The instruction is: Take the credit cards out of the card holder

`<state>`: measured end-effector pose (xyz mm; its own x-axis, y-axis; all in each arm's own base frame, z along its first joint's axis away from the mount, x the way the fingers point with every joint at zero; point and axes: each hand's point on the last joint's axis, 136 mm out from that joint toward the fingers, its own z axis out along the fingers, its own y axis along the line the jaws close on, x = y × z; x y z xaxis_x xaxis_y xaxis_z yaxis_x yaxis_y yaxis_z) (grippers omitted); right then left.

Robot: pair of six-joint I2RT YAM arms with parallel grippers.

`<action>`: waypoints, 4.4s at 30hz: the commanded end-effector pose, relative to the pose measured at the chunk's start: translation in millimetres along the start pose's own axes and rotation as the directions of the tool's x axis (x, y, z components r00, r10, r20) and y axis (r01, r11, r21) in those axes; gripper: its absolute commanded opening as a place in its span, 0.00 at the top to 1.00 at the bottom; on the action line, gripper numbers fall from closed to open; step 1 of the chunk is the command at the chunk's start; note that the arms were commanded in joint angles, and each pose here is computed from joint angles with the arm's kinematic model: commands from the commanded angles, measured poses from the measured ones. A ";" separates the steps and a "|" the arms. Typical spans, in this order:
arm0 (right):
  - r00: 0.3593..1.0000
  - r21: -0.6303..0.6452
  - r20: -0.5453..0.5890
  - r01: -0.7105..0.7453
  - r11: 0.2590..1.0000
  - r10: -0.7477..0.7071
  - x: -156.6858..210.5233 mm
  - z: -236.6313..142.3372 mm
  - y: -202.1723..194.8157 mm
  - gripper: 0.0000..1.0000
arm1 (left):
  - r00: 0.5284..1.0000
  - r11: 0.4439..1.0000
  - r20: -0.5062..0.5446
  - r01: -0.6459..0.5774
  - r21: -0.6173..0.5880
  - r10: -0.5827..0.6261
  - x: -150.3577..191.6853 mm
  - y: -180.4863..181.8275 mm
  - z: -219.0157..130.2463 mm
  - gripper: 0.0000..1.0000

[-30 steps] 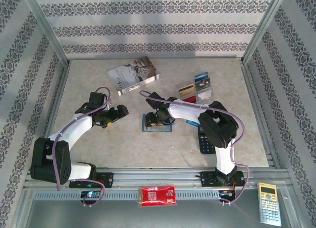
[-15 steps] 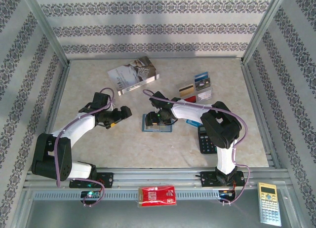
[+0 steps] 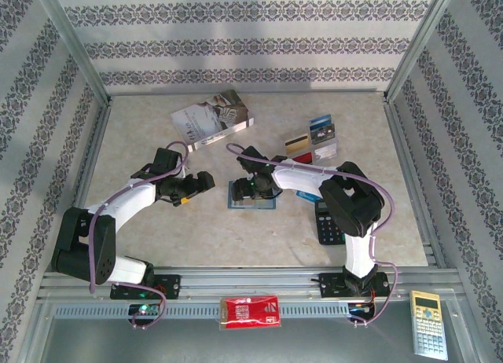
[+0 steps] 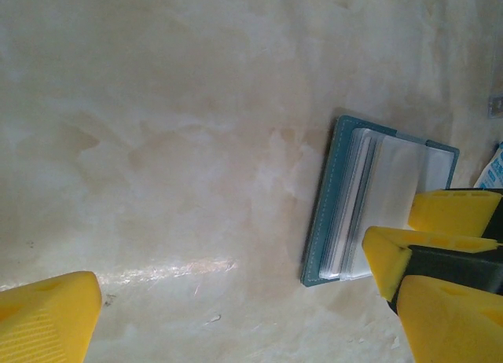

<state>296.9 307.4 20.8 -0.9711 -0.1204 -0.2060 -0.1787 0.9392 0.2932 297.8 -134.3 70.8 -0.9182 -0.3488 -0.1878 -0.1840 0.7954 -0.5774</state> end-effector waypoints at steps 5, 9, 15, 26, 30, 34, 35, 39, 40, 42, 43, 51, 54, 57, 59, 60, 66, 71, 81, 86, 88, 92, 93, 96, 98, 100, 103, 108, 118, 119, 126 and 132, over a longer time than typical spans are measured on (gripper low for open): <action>0.994 0.290 -0.108 0.028 0.957 0.003 33.1 27.0 -56.4 0.38 | 1.000 1.000 0.025 -0.019 0.022 0.018 -10.0 -13.3 -0.9 0.04; 0.994 0.244 -0.106 -0.010 0.970 0.037 33.3 28.0 -55.7 0.48 | 1.000 0.999 0.021 -0.020 0.030 0.020 -9.5 -15.6 -0.8 0.05; 0.993 0.163 -0.094 -0.057 0.985 0.073 28.3 23.5 -52.8 0.58 | 1.000 0.996 0.004 -0.030 0.090 0.029 -7.0 -36.3 6.7 0.17; 0.994 0.110 -0.056 -0.089 0.990 0.096 18.7 14.6 -47.9 0.67 | 0.997 0.975 -0.070 0.001 0.223 0.015 11.7 -87.1 45.2 0.71; 0.994 0.104 -0.057 -0.091 0.990 0.097 18.9 14.8 -46.9 0.67 | 0.993 0.970 -0.113 0.015 0.242 0.012 20.1 -94.6 61.9 0.85; 0.994 0.103 -0.056 -0.090 0.991 0.096 19.0 14.6 -46.5 0.67 | 0.990 0.964 -0.140 0.025 0.264 0.013 26.4 -101.5 74.1 0.93; 0.994 0.105 -0.055 -0.092 0.990 0.098 19.0 14.4 -47.1 0.67 | 0.989 0.964 -0.146 0.028 0.264 0.012 27.9 -101.9 77.2 0.95; 0.994 0.105 -0.053 -0.093 0.990 0.099 19.0 15.0 -46.5 0.67 | 0.987 0.970 -0.161 0.036 0.239 0.003 31.6 -96.2 88.0 0.98; 0.993 0.106 -0.054 -0.095 0.990 0.101 19.2 15.0 -47.1 0.67 | 0.986 0.973 -0.168 0.041 0.225 -0.003 33.2 -92.9 90.9 0.98; 0.993 0.109 -0.053 -0.098 0.989 0.104 19.4 14.5 -47.7 0.66 | 0.983 0.982 -0.180 0.055 0.182 -0.021 36.6 -81.9 96.3 0.99; 0.993 0.111 -0.051 -0.098 0.989 0.104 19.3 14.2 -47.8 0.66 | 0.982 0.986 -0.187 0.059 0.159 -0.028 39.6 -76.2 98.3 0.99; 0.997 0.226 0.033 -0.076 0.971 0.070 8.2 -13.4 -61.7 0.59 | 0.974 0.996 -0.213 0.071 -0.049 -0.080 58.9 -24.5 102.9 1.00; 0.995 0.290 0.081 -0.086 0.953 0.065 4.0 -26.6 -74.8 0.56 | 0.973 0.996 -0.217 0.073 -0.051 -0.083 61.0 -22.7 103.0 1.00; 0.987 0.317 0.129 -0.129 0.940 0.092 1.9 -35.3 -91.7 0.55 | 0.974 0.997 -0.215 0.065 -0.035 -0.071 58.2 -28.2 102.2 1.00; 0.981 0.317 0.164 -0.156 0.936 0.108 -0.2 -43.6 -100.2 0.55 | 0.975 0.998 -0.215 0.059 -0.014 -0.061 55.7 -34.5 101.1 1.00; 0.976 0.312 0.186 -0.166 0.935 0.111 -2.4 -49.7 -103.0 0.56 | 0.976 0.999 -0.213 0.053 0.000 -0.052 53.8 -38.9 100.0 1.00; 0.938 0.112 0.324 -0.170 0.979 0.126 -19.8 -89.8 -90.7 0.55 | 0.985 0.995 -0.172 0.011 0.102 0.007 34.6 -77.7 81.8 0.96; 0.923 -0.159 0.353 -0.103 0.982 0.154 -29.2 -108.2 -54.1 0.55 | 0.993 0.992 -0.111 -0.030 0.124 0.044 18.5 -96.9 63.6 0.85; 0.953 -0.376 0.222 -0.110 0.920 0.204 -28.2 -76.8 -15.1 0.69 | 0.993 0.998 -0.097 -0.064 -0.018 0.062 8.7 -72.4 72.9 0.84; 0.960 -0.364 0.165 -0.155 0.918 0.227 -25.5 -54.7 -17.3 0.76 | 0.990 0.998 -0.127 -0.058 -0.011 0.056 10.6 -72.3 84.4 0.89; 0.960 -0.359 0.143 -0.175 0.917 0.239 -23.6 -45.7 -19.3 0.78 | 0.989 0.998 -0.137 -0.052 -0.017 0.050 11.9 -69.8 88.3 0.90; 0.965 -0.373 0.093 -0.195 0.907 0.246 -18.8 -33.3 -15.4 0.80 | 0.988 0.998 -0.152 -0.046 -0.046 0.039 16.7 -59.3 93.1 0.92; 0.965 -0.372 0.082 -0.201 0.906 0.248 -16.9 -30.4 -15.4 0.81 | 0.987 0.997 -0.156 -0.046 -0.055 0.037 18.2 -56.1 93.9 0.92; 0.967 -0.373 0.061 -0.208 0.904 0.248 -12.7 -23.8 -14.5 0.83 | 0.986 0.996 -0.164 -0.040 -0.077 0.027 23.1 -47.6 95.8 0.93; 0.966 -0.372 0.054 -0.214 0.903 0.251 -11.4 -21.1 -15.3 0.83 | 0.985 0.996 -0.172 -0.034 -0.088 0.018 27.3 -42.1 97.2 0.94; 0.967 -0.372 0.047 -0.217 0.903 0.251 -10.1 -19.0 -15.5 0.83 | 0.984 0.995 -0.176 -0.028 -0.099 0.010 30.2 -37.2 97.7 0.95; 0.968 -0.374 0.036 -0.218 0.901 0.249 -8.9 -16.4 -14.6 0.84 | 0.983 0.994 -0.181 -0.027 -0.111 0.006 33.9 -32.4 97.8 0.96; 0.967 -0.372 0.020 -0.229 0.900 0.254 -6.9 -11.4 -15.2 0.84 | 0.983 0.993 -0.184 -0.026 -0.118 0.004 36.1 -28.9 97.7 0.97; 0.969 -0.407 0.013 -0.220 0.886 0.247 -6.6 -8.3 -9.9 0.85 | 0.981 0.993 -0.192 -0.024 -0.118 0.001 39.6 -26.1 97.7 0.97; 0.969 -0.410 0.015 -0.219 0.886 0.246 -6.7 -8.5 -9.7 0.85 | 0.981 0.993 -0.192 -0.024 -0.118 0.001 39.5 -26.0 97.6 0.97; 0.964 -0.404 0.069 -0.208 0.891 0.257 -10.9 -16.7 -14.4 0.85 | 0.981 0.993 -0.191 -0.026 -0.119 0.002 40.2 -25.5 96.7 0.97; 0.968 -0.415 0.029 -0.215 0.884 0.249 -6.9 -10.5 -11.9 0.86 | 0.981 0.993 -0.192 -0.030 -0.116 0.007 39.5 -26.8 96.5 0.97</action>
<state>305.6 288.4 26.8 -0.9781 0.1397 -0.1543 -0.0018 0.7354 0.6776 326.8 -234.1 28.2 -0.9602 -0.2576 -0.1079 -0.1541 0.8110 -0.5644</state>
